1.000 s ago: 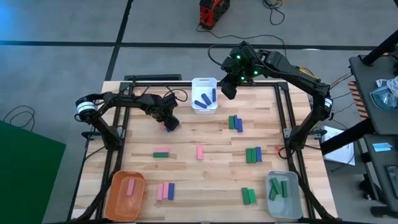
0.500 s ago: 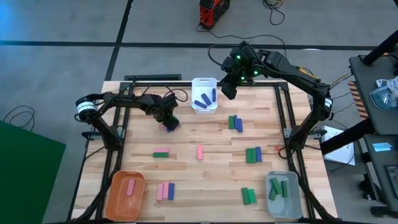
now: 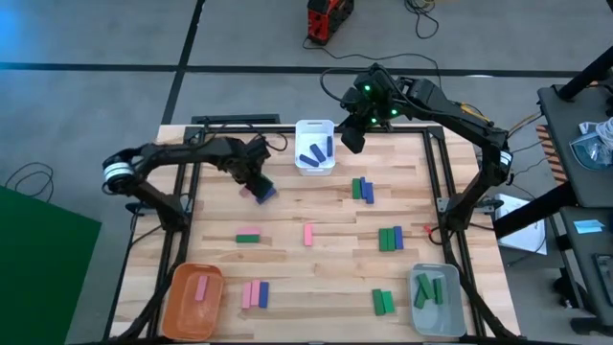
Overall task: Sort blocks
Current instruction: Put the pink block into the orange bin
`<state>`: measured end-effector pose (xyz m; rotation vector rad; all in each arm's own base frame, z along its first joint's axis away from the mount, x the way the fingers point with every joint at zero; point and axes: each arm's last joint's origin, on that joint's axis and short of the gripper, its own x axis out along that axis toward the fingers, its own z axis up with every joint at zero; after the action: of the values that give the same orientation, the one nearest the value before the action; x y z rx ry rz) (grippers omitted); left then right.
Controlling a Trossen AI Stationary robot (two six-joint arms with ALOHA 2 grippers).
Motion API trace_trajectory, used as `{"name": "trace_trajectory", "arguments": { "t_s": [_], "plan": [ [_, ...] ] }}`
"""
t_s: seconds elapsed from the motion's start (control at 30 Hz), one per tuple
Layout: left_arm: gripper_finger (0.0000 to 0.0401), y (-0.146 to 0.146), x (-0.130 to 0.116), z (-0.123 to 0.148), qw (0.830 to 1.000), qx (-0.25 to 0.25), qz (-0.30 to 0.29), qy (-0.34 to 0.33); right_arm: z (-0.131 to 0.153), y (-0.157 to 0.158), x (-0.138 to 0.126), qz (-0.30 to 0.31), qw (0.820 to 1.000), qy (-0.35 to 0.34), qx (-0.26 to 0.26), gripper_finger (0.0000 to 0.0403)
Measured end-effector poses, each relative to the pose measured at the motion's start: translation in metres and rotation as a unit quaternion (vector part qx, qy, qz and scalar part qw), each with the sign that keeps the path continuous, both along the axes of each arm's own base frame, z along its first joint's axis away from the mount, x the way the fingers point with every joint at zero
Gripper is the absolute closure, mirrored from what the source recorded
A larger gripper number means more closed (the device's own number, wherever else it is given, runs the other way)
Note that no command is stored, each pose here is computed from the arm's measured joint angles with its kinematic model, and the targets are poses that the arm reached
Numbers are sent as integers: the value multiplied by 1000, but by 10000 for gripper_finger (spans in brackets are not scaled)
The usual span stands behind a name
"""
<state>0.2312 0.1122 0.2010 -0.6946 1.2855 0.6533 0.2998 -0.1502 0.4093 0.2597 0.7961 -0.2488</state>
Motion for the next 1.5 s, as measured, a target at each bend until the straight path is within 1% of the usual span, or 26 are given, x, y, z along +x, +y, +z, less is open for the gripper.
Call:
{"name": "trace_trajectory", "arguments": {
  "t_s": [0.1, 0.2, 0.37, 0.47, 0.57, 0.67, 0.73, 0.8, 0.9, 1.03, 1.1, 1.17, 1.3, 1.5],
  "plan": [
    [329, -20, -6, 23, 999, -32, 3, -14, 0, 0, 0, 0, 1000, 0, 0, 360],
    [329, -49, -14, 45, 998, -41, 9, -39, 0, 0, 0, 0, 1000, 0, 0, 360],
    [329, -102, -32, 76, 992, -61, 31, -107, 1, 0, 1, 0, 1000, -6, -3, 360],
    [329, -133, -49, 85, 989, -79, 60, -110, 1, -1, 1, 0, 1000, -6, -3, 360],
    [329, -164, -67, 90, 984, -116, 88, -98, 1, -1, 1, 0, 1000, -7, -3, 360],
    [329, -195, -81, 91, 978, -159, 109, -79, 1, -1, 1, 0, 1000, -8, -4, 360],
    [328, -213, -91, 90, 975, -182, 120, -54, 1, -1, 1, -2, 1000, -10, -3, 360],
    [324, -231, -100, 87, 973, -197, 117, -17, 2, -1, 2, -2, 1000, -14, -4, 360],
    [323, -255, -115, 81, 972, -202, 116, 30, 3, -1, 3, -2, 1000, -19, -8, 360],
    [324, -283, -132, 72, 966, -201, 148, 62, 2, -2, 3, -3, 1000, -19, -7, 360],
    [324, -292, -138, 67, 966, -193, 157, 75, 1, -2, 3, -3, 1000, -18, -7, 360],
    [324, -298, -137, 63, 966, -189, 156, 82, 0, -2, 4, -3, 1000, -21, -8, 360],
    [324, -304, -131, 53, 971, -162, 159, 70, -3, -3, 5, -3, 1000, -20, -7, 360],
    [324, -310, -128, 45, 974, -143, 160, 75, -14, -3, 7, -6, 1000, -4, 4, 360]
  ]
}}
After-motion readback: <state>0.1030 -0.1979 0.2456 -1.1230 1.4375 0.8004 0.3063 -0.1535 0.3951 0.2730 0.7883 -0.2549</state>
